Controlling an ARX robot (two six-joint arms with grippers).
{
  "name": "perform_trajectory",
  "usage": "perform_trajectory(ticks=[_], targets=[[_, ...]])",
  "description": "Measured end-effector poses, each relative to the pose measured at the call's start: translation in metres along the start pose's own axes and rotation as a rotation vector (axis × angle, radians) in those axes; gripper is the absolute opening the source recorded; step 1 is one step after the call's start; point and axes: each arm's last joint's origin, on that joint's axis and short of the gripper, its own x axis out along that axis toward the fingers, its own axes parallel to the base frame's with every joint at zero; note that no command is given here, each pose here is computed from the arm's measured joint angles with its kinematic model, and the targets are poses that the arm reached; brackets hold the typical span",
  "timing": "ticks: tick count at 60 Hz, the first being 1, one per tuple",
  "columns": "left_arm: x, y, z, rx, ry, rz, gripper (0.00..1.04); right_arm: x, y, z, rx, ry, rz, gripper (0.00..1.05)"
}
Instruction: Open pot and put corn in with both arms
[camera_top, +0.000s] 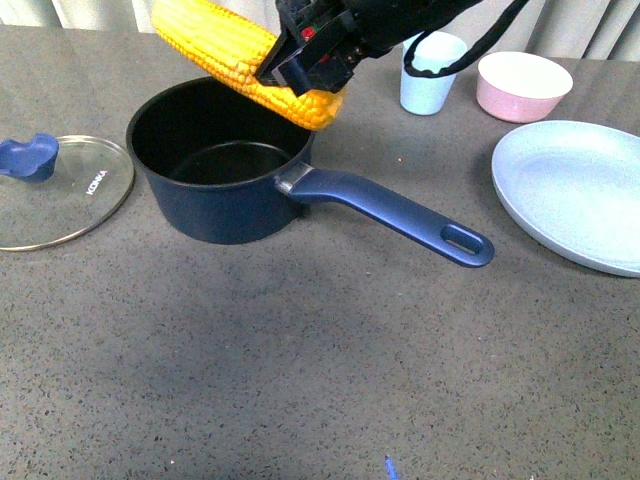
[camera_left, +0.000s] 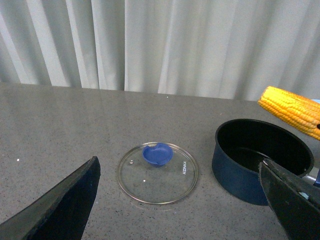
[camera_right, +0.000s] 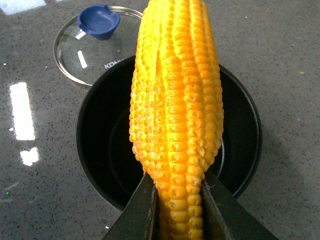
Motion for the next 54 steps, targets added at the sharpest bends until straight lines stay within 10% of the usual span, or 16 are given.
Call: perform_trajectory(ticks=[16, 43, 54], targets=[[0.0, 0.0, 0.0, 0.0, 0.0, 0.0, 0.96, 0.022, 0.007, 0.01, -0.02, -0.011, 0.003, 0.16], [0.0, 0.0, 0.0, 0.0, 0.0, 0.0, 0.96, 0.028, 0.007, 0.006, 0.018, -0.026, -0.02, 0.93], [0.0, 0.0, 0.0, 0.0, 0.0, 0.0, 0.96, 0.007, -0.009, -0.007, 0.084, -0.063, -0.061, 0.96]])
